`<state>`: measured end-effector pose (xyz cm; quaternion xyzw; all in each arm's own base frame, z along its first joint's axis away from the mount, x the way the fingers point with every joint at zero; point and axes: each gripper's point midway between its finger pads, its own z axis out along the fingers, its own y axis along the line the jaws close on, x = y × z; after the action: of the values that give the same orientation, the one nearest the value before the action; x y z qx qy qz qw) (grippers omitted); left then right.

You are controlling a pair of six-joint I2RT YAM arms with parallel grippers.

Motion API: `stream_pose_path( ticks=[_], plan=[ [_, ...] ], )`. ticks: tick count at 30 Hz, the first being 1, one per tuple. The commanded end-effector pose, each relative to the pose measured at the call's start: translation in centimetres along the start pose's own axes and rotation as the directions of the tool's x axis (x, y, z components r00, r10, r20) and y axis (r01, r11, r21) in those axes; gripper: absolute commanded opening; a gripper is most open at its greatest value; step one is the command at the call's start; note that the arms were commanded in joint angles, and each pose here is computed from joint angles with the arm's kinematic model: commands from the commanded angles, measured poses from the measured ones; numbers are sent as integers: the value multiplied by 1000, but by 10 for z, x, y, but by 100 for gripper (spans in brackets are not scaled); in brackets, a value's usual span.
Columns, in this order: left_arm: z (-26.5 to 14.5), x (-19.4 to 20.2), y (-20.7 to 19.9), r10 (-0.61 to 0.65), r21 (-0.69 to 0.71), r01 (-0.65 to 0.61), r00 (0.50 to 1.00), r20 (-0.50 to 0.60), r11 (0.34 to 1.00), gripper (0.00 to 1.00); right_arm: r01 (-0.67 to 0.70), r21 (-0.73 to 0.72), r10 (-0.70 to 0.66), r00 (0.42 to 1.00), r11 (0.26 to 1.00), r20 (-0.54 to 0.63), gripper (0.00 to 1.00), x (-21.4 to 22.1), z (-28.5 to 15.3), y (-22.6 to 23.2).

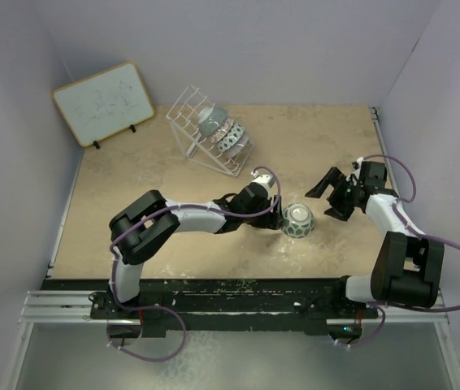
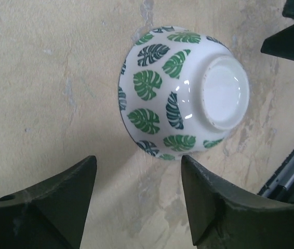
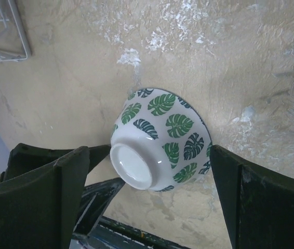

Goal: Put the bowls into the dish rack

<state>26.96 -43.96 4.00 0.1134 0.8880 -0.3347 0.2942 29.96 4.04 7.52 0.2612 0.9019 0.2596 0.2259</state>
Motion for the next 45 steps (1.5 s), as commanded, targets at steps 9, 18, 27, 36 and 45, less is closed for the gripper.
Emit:
stream_pose_path(
  ticks=[9, 18, 27, 36, 45],
  plan=[
    [-22, -43, -48, -34, 137, 23, 996, 82, 990, 78, 21, -49, -19, 999, 999, 46, 100, -19, -4, 16],
    [0, -48, -59, -75, 149, 67, 996, 53, 987, 78, 31, -53, -29, 998, 998, 51, 100, -21, -8, 19],
    [15, -40, -41, -86, 10, 86, 996, -20, 996, 76, 30, -61, -27, 998, 998, 49, 100, -19, -7, 16],
    [24, -12, -13, -99, -95, 91, 991, -92, 991, 61, 24, -58, -22, 999, 998, 43, 100, -16, -6, 11],
    [18, 0, 23, -146, -134, 133, 985, -90, 982, 61, 20, -53, -18, 999, 998, 46, 100, -16, -6, 8]
  ],
)
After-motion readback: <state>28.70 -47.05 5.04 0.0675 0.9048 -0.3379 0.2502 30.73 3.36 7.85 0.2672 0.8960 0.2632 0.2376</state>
